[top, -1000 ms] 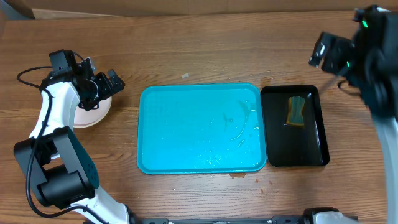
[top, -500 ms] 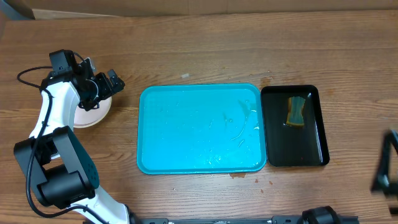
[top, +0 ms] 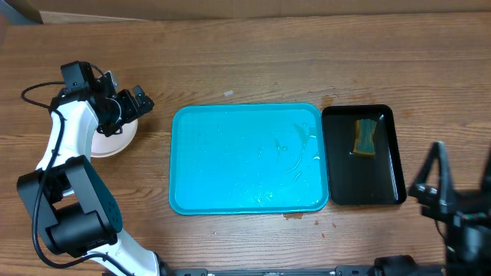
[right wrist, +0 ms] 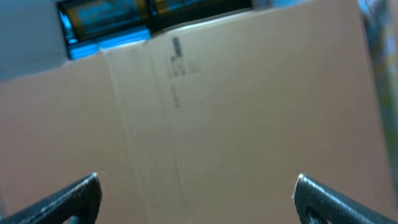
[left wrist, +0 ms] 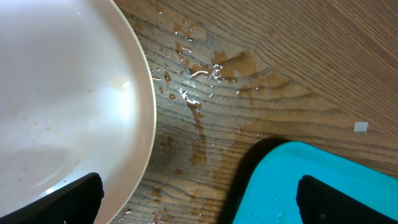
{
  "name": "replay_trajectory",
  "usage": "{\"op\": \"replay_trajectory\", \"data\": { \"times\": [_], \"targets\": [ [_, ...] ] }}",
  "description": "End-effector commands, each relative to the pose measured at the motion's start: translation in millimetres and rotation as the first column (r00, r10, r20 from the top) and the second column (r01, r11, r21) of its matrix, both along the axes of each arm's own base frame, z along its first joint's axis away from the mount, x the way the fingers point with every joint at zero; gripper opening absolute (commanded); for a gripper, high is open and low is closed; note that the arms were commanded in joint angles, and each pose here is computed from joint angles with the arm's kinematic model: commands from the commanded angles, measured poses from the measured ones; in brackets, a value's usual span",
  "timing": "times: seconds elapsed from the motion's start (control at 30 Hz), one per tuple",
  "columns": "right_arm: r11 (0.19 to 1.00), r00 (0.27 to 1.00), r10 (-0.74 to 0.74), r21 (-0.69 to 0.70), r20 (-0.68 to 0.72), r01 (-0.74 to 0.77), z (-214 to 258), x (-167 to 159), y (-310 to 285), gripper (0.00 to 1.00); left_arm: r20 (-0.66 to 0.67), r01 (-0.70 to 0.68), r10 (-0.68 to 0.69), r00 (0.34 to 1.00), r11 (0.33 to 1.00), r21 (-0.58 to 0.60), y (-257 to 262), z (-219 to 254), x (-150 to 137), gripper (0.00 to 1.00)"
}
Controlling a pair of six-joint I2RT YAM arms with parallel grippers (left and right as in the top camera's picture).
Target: Clean dirty plates on tray and stack at the side
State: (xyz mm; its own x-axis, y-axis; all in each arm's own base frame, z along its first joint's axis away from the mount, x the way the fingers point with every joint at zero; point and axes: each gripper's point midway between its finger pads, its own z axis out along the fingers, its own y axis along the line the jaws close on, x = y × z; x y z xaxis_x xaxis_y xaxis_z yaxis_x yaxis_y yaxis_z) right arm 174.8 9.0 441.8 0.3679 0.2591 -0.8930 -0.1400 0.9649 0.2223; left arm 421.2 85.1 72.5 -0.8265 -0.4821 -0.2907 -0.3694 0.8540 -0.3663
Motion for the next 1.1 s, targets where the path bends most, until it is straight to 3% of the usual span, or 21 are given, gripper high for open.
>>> {"op": "replay_trajectory", "data": {
  "times": [0.0, 0.5, 0.87, 1.07],
  "targets": [
    [0.997, 0.997, 0.073, -0.039, 0.032, -0.072, -27, 9, 15, 1.00, -0.009, 0.023, -0.023, 1.000, 1.000, 0.007, -1, -6, 0, 1.00],
    [0.995, 0.996, 0.086, -0.045, -0.035, -0.087, -148, 45, 20, 1.00, -0.010, 0.023, -0.022, 1.000, 1.000, 0.007, -1, -6, 0, 1.00],
    [0.994, 0.988, 0.089, -0.046, -0.128, -0.096, -189, 58, 22, 1.00, -0.009, 0.023, -0.023, 1.000, 1.000, 0.007, -1, -6, 0, 1.00],
    [0.993, 0.964, 0.096, -0.046, -0.249, -0.111, -220, 64, 24, 1.00, -0.009, 0.023, -0.023, 1.000, 1.000, 0.007, -1, -6, 0, 1.00]
  ]
}}
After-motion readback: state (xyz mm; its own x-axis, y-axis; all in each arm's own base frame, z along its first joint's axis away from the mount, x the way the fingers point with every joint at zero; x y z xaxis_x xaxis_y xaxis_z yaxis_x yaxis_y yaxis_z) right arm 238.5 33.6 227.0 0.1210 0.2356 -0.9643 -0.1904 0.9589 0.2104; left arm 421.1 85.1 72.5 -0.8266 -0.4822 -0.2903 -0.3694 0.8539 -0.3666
